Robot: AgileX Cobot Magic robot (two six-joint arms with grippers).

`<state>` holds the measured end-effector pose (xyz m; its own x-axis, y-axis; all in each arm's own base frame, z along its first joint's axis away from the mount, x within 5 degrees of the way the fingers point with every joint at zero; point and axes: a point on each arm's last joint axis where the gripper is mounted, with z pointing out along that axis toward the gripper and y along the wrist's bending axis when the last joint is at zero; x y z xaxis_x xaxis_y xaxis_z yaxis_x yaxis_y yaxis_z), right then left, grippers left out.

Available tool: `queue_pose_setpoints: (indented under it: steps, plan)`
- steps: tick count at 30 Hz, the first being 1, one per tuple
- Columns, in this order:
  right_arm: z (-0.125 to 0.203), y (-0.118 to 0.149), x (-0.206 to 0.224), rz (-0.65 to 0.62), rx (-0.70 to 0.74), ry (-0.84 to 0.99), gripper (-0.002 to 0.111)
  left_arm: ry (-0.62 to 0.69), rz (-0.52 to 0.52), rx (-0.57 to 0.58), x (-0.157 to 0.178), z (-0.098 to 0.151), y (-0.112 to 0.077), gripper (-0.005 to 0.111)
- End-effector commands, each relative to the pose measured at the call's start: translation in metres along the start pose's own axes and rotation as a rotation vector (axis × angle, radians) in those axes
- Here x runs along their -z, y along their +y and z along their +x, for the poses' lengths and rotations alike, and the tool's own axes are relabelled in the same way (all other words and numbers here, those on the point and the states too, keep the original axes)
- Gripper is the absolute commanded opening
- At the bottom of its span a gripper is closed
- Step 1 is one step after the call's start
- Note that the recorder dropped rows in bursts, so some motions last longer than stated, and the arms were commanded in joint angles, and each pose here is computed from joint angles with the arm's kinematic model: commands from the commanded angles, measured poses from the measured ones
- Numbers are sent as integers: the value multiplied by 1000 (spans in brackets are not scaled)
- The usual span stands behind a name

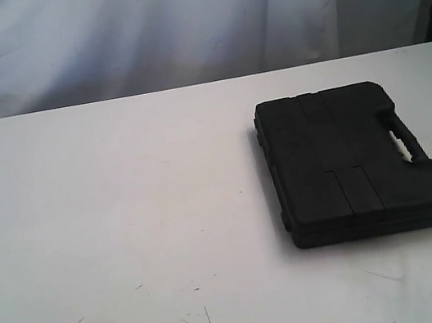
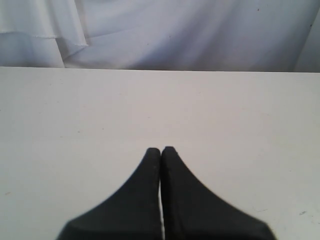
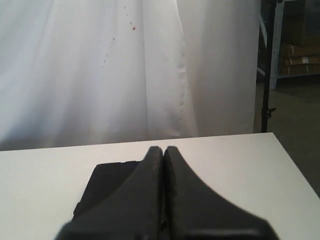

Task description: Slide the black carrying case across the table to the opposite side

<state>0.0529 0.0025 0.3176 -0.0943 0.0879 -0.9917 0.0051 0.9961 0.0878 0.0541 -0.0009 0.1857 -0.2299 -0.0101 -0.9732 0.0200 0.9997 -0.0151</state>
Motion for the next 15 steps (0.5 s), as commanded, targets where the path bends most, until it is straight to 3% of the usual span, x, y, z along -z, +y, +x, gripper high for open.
queue_pose_setpoints:
  steps: [1, 15]
  plan:
    - [28, -3, 0, 13, 14, 13, 0, -4, 5, -4, 0, 1, 0, 0]
    - [114, -11, -10, 25, -19, 91, 0, -4, 5, -4, 0, 1, 0, 0]
